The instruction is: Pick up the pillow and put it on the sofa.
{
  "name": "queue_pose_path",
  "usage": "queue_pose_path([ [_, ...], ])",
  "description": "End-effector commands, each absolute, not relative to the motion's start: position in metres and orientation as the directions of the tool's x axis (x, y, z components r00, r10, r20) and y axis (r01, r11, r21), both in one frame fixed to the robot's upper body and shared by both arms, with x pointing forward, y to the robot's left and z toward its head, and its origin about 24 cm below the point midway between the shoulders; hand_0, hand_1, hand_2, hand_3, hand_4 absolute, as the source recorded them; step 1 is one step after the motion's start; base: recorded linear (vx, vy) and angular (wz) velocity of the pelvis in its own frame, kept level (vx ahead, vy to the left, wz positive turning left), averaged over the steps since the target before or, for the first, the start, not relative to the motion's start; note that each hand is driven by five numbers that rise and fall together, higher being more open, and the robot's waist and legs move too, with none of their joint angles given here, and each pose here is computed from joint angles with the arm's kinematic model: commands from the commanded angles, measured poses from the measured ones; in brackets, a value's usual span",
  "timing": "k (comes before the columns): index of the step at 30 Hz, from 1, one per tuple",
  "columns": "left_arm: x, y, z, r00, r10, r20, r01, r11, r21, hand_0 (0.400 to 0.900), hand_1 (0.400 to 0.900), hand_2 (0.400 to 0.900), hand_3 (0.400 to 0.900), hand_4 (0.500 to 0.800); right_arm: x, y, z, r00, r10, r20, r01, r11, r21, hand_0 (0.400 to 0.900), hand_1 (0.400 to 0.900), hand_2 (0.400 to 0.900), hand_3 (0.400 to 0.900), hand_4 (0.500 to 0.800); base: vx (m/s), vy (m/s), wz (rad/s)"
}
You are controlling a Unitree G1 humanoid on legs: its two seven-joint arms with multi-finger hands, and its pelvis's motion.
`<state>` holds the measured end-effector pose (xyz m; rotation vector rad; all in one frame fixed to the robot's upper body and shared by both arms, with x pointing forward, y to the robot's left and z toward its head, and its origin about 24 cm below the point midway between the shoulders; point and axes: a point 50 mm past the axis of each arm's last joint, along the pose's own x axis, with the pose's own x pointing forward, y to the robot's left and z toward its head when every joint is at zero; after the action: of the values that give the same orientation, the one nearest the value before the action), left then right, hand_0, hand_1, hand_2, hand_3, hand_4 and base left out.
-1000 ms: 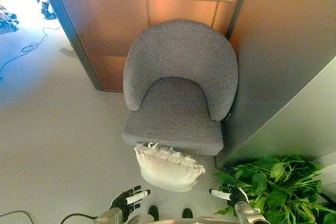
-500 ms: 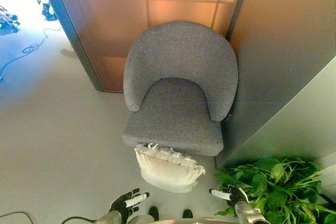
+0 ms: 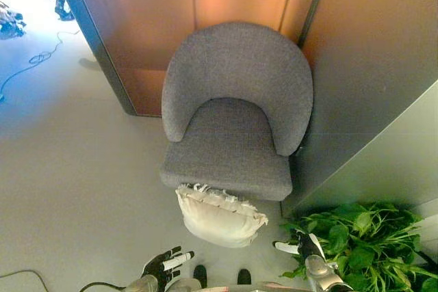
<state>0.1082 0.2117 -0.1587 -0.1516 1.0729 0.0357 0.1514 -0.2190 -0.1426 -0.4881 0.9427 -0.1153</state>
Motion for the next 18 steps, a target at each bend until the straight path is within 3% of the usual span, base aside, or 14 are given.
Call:
queue_pose_path([
  [1,0.166,0.214,-0.137,0.627,-0.049,-0.777,-0.037,0.995,-0.092,0.900,0.900,0.900,0.900,0.800,0.234,-0.229,-0.089,0.831,-0.345,-0.436,-0.026,0.759,-0.650,0.900,0.900,0.900,0.900,0.800,-0.197,-0.019,0.17],
  [7,0.200,0.218,-0.117,0.740,-0.051,-0.670,-0.035,0.993,-0.114,0.900,0.900,0.900,0.900,0.800,0.290,-0.227,-0.032,0.925,-0.363,-0.112,0.139,0.599,-0.789,0.900,0.900,0.900,0.900,0.800,-0.198,-0.017,0.13],
  [12,0.219,0.223,-0.100,0.813,-0.055,-0.580,-0.029,0.990,-0.135,0.900,0.900,0.900,0.900,0.800,0.324,-0.229,0.018,0.933,-0.350,0.087,0.285,0.569,-0.771,0.900,0.900,0.900,0.900,0.800,-0.149,-0.015,0.09],
  [18,0.238,0.207,-0.083,0.874,-0.115,-0.472,0.033,0.983,-0.179,0.900,0.900,0.900,0.900,0.800,0.344,-0.232,0.069,0.916,-0.316,0.248,0.393,0.579,-0.715,0.900,0.900,0.900,0.900,0.800,-0.087,0.012,0.09],
])
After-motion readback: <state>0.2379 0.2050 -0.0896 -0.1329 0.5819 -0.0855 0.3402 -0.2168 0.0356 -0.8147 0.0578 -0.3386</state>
